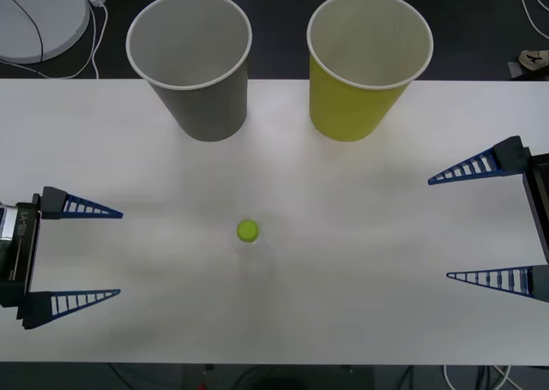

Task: Put the can into the green bin and the plastic bottle into the gray bin

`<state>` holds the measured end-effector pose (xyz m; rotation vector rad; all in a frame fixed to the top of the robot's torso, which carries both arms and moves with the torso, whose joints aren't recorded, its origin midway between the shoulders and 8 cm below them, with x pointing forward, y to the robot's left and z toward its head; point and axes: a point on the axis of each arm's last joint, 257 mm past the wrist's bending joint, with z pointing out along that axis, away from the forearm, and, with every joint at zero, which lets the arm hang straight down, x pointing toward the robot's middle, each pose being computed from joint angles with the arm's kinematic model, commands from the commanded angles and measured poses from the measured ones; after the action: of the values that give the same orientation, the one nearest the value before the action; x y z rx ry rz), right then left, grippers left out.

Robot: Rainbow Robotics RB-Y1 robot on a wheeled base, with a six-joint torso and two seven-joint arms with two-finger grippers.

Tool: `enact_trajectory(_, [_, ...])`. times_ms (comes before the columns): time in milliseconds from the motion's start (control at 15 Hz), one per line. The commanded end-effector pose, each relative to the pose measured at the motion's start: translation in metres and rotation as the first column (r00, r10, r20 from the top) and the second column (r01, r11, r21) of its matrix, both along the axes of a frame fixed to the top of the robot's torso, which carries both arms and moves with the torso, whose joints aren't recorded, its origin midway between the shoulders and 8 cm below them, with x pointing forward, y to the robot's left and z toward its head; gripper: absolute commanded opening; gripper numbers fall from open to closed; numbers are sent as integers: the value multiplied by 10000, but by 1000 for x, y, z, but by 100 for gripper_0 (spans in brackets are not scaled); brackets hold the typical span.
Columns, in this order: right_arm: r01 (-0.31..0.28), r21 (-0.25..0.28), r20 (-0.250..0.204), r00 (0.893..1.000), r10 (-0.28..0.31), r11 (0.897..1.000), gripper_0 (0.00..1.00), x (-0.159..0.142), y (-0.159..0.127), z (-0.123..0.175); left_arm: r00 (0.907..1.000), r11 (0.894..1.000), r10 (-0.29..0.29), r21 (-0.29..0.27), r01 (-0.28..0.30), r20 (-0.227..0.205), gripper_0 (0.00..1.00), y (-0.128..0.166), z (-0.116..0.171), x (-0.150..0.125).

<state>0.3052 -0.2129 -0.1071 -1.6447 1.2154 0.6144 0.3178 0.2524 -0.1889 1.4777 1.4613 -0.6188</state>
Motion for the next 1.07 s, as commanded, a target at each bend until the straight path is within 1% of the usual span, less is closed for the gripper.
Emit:
enact_trajectory(67, [-1, -1, 0, 10000, 1, 10000, 100, 0, 0, 0, 9999, 9999, -156, -47, 156, -29, 100, -10, -6, 0])
enact_trajectory(267, [-1, -1, 0, 10000, 1, 10000, 100, 0, 0, 0, 9999, 9998, -126, -145, 127, 52, 100, -20, -12, 5])
enact_trajectory(467, [-1, -1, 0, 10000, 1, 10000, 100, 0, 0, 0, 9996, 9999, -38, -155, 43, 296, 100, -29, -19, 11])
enact_trajectory(667, [-1, -1, 0, 10000, 1, 10000, 100, 0, 0, 0, 9992, 9995, 1, -324, 12, 401, 100, -42, -26, 15])
enact_trajectory(867, [-1, -1, 0, 10000, 1, 10000, 100, 0, 0, 0, 9995, 9991, -132, -409, 144, 303, 100, -56, -35, 13])
enact_trajectory(1000, [-1, -1, 0, 10000, 1, 10000, 100, 0, 0, 0, 9996, 9984, -25, -567, 40, 272, 100, -64, -39, 15])
enact_trajectory(1067, [-1, -1, 0, 10000, 1, 10000, 100, 0, 0, 0, 9995, 9985, 15, -539, 2, 328, 100, -67, -42, 16])
